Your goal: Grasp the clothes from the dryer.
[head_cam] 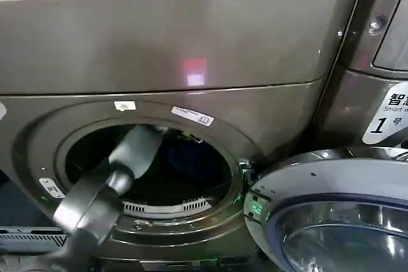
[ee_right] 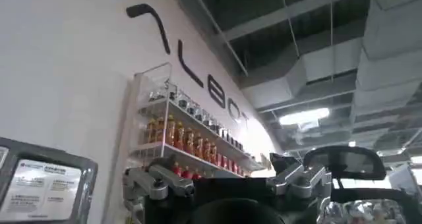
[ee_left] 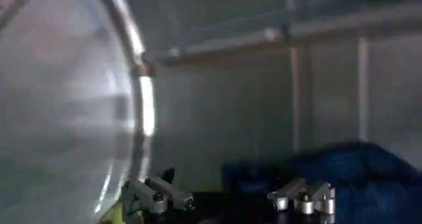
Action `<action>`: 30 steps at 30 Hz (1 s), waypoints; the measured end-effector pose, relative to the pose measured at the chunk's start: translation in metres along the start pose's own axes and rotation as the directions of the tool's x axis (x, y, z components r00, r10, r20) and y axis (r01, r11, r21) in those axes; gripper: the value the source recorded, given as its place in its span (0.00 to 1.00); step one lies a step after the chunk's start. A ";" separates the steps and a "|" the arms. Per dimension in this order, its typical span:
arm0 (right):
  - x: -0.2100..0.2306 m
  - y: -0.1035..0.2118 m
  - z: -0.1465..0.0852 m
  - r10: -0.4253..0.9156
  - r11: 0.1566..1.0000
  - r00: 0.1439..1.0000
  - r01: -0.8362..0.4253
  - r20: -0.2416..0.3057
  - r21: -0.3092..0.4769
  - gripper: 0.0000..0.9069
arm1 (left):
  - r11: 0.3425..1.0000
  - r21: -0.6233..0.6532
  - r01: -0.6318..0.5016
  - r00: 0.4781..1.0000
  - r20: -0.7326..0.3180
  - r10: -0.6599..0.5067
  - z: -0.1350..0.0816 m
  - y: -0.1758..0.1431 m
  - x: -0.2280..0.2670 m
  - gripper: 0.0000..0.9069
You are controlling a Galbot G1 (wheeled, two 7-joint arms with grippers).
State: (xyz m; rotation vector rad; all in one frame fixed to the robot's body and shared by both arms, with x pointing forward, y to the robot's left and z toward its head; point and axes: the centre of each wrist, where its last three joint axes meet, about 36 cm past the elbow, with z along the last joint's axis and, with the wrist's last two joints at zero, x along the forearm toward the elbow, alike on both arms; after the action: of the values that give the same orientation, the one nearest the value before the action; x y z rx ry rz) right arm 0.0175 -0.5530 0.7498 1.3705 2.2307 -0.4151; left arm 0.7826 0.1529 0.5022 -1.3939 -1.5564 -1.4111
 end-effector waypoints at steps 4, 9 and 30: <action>0.001 -0.001 0.000 0.003 1.000 1.000 -0.003 -0.001 0.001 1.00 | 1.000 -0.009 -0.026 1.000 -0.006 0.026 -0.004 -0.003 -0.006 1.00; 0.002 -0.002 -0.001 0.007 1.000 1.000 -0.007 0.000 0.004 1.00 | 0.998 0.026 -0.050 0.999 0.015 0.049 0.000 -0.004 -0.008 1.00; 0.002 -0.004 -0.002 0.012 1.000 1.000 -0.012 0.005 0.009 1.00 | 0.980 0.171 -0.098 0.990 0.118 0.078 0.023 -0.015 -0.017 0.00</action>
State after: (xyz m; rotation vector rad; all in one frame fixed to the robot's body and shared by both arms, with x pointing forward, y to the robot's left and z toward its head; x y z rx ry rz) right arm 0.0121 -0.5523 0.7508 1.3849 2.2188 -0.4239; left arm 0.7778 0.1715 0.4766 -1.4353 -1.6258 -1.1305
